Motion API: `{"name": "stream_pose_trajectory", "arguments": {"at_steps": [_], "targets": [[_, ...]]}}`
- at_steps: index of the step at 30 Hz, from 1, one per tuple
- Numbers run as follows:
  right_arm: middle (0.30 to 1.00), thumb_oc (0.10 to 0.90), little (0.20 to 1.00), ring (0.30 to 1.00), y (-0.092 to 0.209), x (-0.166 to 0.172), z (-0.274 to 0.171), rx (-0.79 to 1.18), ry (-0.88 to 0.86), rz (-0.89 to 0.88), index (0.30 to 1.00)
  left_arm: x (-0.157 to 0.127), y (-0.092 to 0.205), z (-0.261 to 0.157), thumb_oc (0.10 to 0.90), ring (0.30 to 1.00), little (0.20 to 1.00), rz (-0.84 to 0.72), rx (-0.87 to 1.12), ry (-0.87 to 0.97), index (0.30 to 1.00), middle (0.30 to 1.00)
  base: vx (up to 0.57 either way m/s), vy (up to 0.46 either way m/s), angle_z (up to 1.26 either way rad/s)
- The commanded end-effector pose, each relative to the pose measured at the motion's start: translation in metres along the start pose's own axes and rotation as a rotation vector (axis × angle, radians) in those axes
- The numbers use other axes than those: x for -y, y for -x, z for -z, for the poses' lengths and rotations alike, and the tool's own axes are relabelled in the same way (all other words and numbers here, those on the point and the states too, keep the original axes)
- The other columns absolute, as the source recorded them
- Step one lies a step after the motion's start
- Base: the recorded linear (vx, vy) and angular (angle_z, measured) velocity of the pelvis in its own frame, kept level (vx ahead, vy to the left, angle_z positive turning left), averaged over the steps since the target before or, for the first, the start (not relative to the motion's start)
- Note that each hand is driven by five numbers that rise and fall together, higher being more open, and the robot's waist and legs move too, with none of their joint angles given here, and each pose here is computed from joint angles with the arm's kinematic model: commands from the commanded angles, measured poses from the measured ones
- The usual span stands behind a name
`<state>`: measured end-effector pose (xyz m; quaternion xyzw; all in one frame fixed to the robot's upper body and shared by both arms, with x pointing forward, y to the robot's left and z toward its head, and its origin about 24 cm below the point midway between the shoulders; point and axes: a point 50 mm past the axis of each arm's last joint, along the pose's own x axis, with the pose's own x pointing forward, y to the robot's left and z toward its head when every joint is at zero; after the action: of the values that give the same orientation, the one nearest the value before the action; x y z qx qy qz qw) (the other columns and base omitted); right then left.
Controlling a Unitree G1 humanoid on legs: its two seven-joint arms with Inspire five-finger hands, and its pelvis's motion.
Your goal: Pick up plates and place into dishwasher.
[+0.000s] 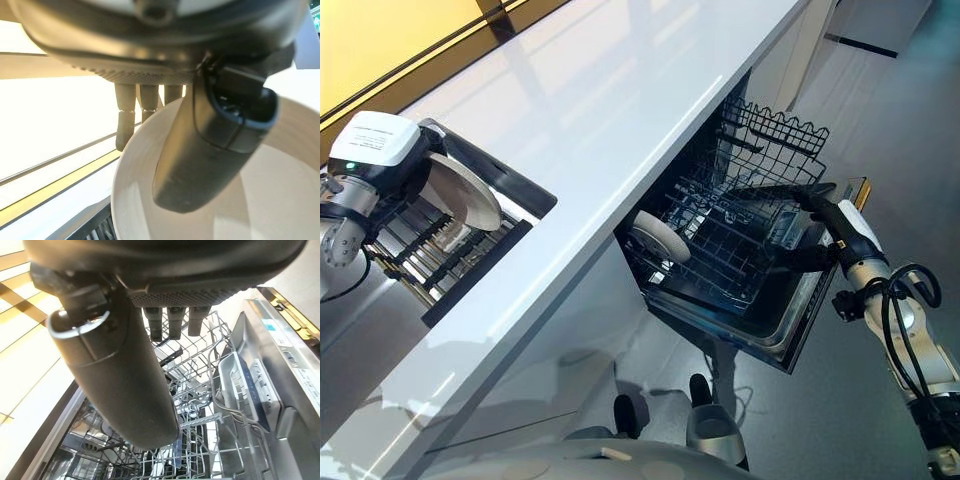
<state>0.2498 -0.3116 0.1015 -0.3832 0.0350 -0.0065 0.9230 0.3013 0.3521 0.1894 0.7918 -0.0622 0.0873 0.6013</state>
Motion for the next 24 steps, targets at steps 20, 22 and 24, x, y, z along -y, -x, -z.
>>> {"name": "stream_pose_trajectory", "arguments": {"at_steps": [20, 22, 24], "targets": [[0.900, 0.800, 0.900, 0.900, 0.006, 0.056, -0.082, 0.437, -0.100, 0.248, 0.900, -0.136, 0.021, 0.010, 0.100, 0.300, 0.200, -0.848, 0.058, -0.043, 0.300, 0.300, -0.01, -0.056, 0.04], [0.900, 0.800, 0.900, 0.900, 0.006, 0.056, -0.084, 0.448, -0.119, 0.253, 0.900, -0.142, 0.026, 0.011, 0.100, 0.300, 0.200, -0.884, 0.058, -0.031, 0.300, 0.300, 0.01, -0.049, 0.08], [0.900, 0.800, 0.900, 0.900, 0.004, 0.057, -0.089, 0.469, -0.173, 0.256, 0.900, -0.147, 0.029, 0.012, 0.100, 0.300, 0.200, -0.928, 0.042, 0.041, 0.300, 0.300, 0.01, -0.057, 0.03]]}}
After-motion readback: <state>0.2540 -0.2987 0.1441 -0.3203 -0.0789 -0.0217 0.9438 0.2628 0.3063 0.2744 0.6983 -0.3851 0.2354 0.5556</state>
